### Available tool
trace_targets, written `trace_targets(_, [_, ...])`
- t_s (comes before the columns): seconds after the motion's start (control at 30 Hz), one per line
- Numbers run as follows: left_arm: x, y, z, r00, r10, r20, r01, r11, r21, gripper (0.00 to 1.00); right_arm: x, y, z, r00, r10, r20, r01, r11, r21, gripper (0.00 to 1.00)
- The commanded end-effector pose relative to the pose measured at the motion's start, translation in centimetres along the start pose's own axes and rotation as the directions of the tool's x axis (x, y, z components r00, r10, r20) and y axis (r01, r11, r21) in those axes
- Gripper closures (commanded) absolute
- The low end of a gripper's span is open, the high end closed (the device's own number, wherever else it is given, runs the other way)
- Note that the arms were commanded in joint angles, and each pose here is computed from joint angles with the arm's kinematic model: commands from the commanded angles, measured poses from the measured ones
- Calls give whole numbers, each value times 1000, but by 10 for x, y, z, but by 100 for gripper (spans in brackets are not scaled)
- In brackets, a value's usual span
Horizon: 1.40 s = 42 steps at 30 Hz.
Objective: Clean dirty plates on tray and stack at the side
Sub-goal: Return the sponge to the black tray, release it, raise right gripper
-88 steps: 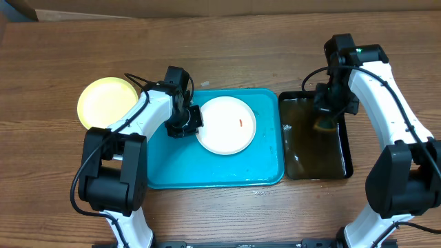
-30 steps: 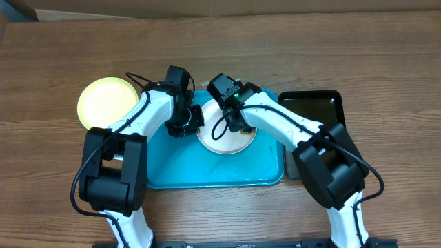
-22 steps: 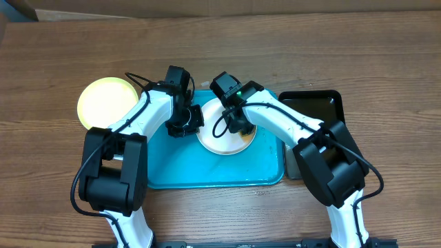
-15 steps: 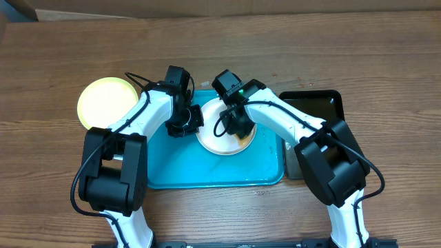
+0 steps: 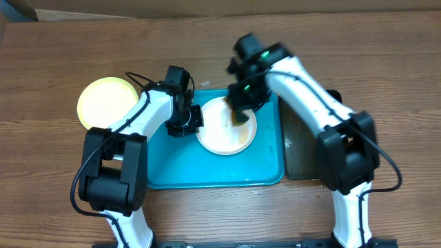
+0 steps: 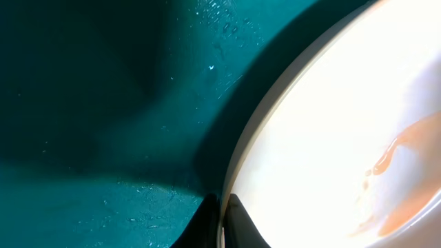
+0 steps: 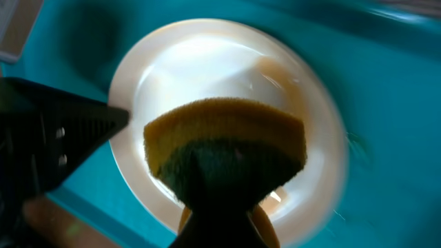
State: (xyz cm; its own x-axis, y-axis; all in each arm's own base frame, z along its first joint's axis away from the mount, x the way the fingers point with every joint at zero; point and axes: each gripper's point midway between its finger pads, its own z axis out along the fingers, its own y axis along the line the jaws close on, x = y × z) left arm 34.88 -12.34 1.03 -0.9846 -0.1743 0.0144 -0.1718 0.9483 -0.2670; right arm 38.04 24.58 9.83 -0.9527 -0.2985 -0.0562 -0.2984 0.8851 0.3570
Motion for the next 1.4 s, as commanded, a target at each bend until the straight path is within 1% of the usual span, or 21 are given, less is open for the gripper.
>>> trace_targets(0.0, [2,-2,3,1000,24,-10,-24,1000,1,93,-2,-32,-39,1000,21,15,-21,1000,20,96])
trace_targets(0.13, [2,-2,3,1000,24,-10,-24,1000,1,91,31,-97,-58,979,187,-80,-174,974,144,96])
trace_targets(0.2, [2,-2,3,1000,25,-10,-25,1000,1,91,43,-120,-64,963,248,-103,-227,958,176,96])
trace_targets(0.43, [2,-2,3,1000,25,-10,-25,1000,1,90,60,-181,-63,915,396,-82,-366,897,248,96])
trace_targets(0.57, [2,-2,3,1000,29,-10,-29,1000,1,89,63,-200,-50,904,422,-64,-391,879,273,96])
trace_targets(0.7, [2,-2,3,1000,29,-10,-29,1000,2,89,69,-214,-37,904,424,-56,-385,864,325,96])
trace_targets(0.77, [2,-2,3,1000,28,-10,-28,1000,1,89,69,-218,-28,906,421,-48,-385,865,323,96])
trace_targets(0.8, [2,-2,3,1000,28,-10,-28,1000,1,88,69,-218,-25,906,420,-48,-384,865,324,94])
trace_targets(0.87, [2,-2,3,1000,28,-10,-28,1000,1,86,69,-220,-20,908,417,-42,-383,865,323,72])
trace_targets(0.9, [2,-2,3,1000,28,-10,-28,1000,1,85,68,-220,-20,908,417,-41,-383,866,323,64])
trace_targets(0.93, [2,-2,3,1000,28,-10,-28,1000,1,84,67,-221,-20,908,417,-35,-385,865,322,53])
trace_targets(0.97, [2,-2,3,1000,28,-10,-28,1000,1,83,63,-221,-22,911,413,-21,-385,866,320,48])
trace_targets(1.13, [3,-2,3,1000,28,-11,-28,1000,2,79,45,-214,-58,916,401,24,-388,867,314,47])
trace_targets(1.23, [3,-2,3,1000,29,-11,-29,1000,1,80,35,-215,-83,901,425,83,-429,850,305,41])
trace_targets(1.27, [3,-2,3,999,30,-11,-30,1000,1,81,32,-218,-89,893,437,106,-448,842,300,40])
trace_targets(1.33, [3,-2,3,999,31,-11,-31,1000,1,84,28,-231,-103,865,475,159,-501,817,286,35])
trace_targets(1.37, [3,-3,4,999,33,-12,-33,999,1,84,28,-239,-109,847,499,182,-531,800,278,31])
